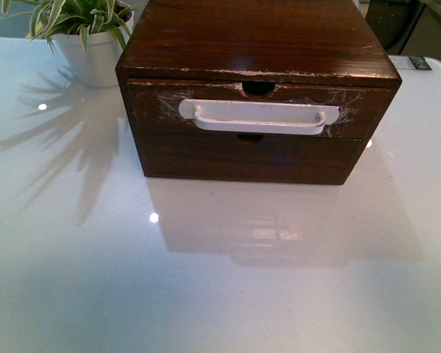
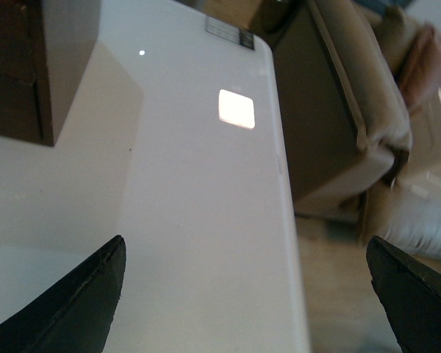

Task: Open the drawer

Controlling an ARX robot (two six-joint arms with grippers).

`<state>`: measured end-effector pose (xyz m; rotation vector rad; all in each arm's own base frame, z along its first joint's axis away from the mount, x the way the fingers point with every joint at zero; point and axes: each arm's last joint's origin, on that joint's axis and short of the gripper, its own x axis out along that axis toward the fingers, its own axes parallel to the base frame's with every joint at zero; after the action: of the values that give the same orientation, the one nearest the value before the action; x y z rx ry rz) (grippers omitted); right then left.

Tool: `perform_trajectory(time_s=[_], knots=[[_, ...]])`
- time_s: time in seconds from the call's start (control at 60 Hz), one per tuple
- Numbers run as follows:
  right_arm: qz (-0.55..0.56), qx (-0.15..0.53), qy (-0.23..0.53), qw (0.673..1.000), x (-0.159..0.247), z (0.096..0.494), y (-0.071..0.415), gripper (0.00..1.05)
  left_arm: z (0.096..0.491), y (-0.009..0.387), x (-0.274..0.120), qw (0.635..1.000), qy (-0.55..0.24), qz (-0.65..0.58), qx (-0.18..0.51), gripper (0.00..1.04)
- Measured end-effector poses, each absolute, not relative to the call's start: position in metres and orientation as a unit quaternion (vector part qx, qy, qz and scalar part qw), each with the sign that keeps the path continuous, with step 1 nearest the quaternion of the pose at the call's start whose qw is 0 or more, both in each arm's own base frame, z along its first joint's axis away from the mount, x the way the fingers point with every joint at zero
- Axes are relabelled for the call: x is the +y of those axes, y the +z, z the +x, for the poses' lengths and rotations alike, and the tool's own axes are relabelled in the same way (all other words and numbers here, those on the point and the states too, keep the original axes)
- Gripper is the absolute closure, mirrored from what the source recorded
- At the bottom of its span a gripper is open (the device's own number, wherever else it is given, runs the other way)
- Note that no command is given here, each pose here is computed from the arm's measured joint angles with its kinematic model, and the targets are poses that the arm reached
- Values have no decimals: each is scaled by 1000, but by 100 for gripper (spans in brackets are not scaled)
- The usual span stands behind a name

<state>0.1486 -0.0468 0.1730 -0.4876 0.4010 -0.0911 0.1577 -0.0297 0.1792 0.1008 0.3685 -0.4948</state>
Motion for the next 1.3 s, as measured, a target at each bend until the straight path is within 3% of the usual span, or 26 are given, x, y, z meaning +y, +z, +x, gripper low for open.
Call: perform_trajectory(time_s=[0.15, 0.267, 0.533, 0.783, 0.983, 1.3], knots=[[-384, 207, 56, 898, -41, 181, 161, 9, 210, 181, -59, 927, -325, 145, 121, 8], [-464, 205, 129, 852, -27, 211, 149, 9, 245, 169, -81, 895, -374, 211, 118, 8], [-536, 182, 248, 787, 23, 276, 132, 9, 294, 125, -109, 807, -453, 350, 147, 8], [-589, 154, 329, 722, 68, 318, 125, 9, 323, 100, -122, 728, -500, 450, 129, 8], [-609, 147, 377, 683, 96, 335, 111, 9, 347, 105, -130, 685, -522, 497, 108, 8], [-610, 148, 405, 665, 111, 342, 102, 9, 357, 99, -144, 657, -545, 510, 105, 8]])
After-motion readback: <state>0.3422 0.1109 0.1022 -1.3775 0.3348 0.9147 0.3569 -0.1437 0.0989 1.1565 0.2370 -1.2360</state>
